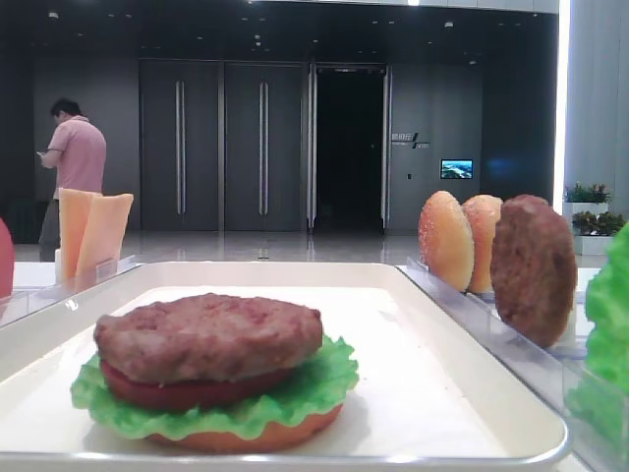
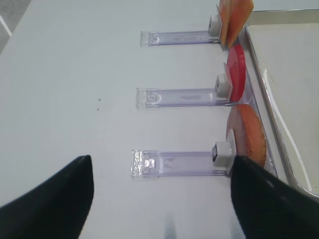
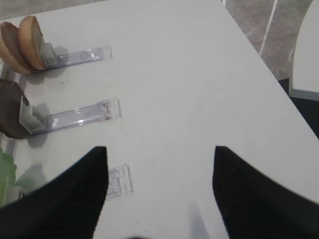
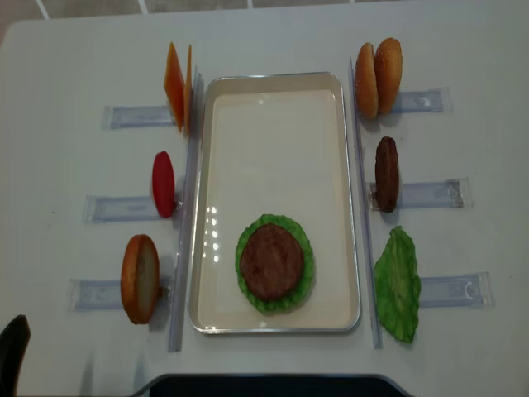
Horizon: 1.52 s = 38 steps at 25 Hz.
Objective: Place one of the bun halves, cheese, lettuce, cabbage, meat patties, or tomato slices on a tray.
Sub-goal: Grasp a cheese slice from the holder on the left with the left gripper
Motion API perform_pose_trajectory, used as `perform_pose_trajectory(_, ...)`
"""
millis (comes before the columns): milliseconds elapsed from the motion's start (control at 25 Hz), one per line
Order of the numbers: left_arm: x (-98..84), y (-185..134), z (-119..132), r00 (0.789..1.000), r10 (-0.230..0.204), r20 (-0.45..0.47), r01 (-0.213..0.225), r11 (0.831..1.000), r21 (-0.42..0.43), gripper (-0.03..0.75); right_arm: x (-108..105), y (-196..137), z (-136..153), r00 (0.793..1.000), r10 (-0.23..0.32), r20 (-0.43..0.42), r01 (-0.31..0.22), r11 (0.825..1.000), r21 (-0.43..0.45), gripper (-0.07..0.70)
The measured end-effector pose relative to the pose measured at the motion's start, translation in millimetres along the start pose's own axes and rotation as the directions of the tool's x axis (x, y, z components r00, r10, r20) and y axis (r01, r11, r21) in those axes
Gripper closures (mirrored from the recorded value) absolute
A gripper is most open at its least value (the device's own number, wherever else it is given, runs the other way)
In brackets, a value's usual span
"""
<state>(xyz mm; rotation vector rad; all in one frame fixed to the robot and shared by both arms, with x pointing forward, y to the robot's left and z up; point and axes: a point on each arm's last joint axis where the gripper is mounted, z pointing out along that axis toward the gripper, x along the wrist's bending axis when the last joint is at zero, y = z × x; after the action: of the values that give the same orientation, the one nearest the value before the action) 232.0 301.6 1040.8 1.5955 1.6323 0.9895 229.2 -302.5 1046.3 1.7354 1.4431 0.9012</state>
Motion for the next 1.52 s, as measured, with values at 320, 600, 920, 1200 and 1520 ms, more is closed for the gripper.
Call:
perform_pose_trajectory(320,0.0,0.0,0.0,1.000,0.000,0.000,0.000,1.000,0.000,0.055,0.0,0.0,0.0,1.000,0.000,0.000,0.000,1.000,0.000,0.171)
perform_pose_trajectory(600,0.0,0.0,0.0,1.000,0.000,0.000,0.000,1.000,0.000,0.055,0.0,0.0,0.0,1.000,0.000,0.000,0.000,1.000,0.000,0.171)
perform_pose_trajectory(920,0.5,8.3,14.3,1.000,-0.006,0.006,0.005,0.993,0.115,0.055,0.0,0.0,0.0,1.000,0.000,0.000,0.000,1.000,0.000,0.171)
perform_pose_trajectory(1200,0.9,19.5,38.8,0.999,-0.043,0.006,0.039,0.955,0.292,0.055,0.0,0.0,0.0,1.000,0.000,0.000,0.000,1.000,0.000,0.171)
perform_pose_trajectory(1520,2.8,50.3,55.8,0.999,-0.047,0.006,0.041,0.930,0.364,0.055,0.0,0.0,0.0,1.000,0.000,0.000,0.000,1.000,0.000,0.171)
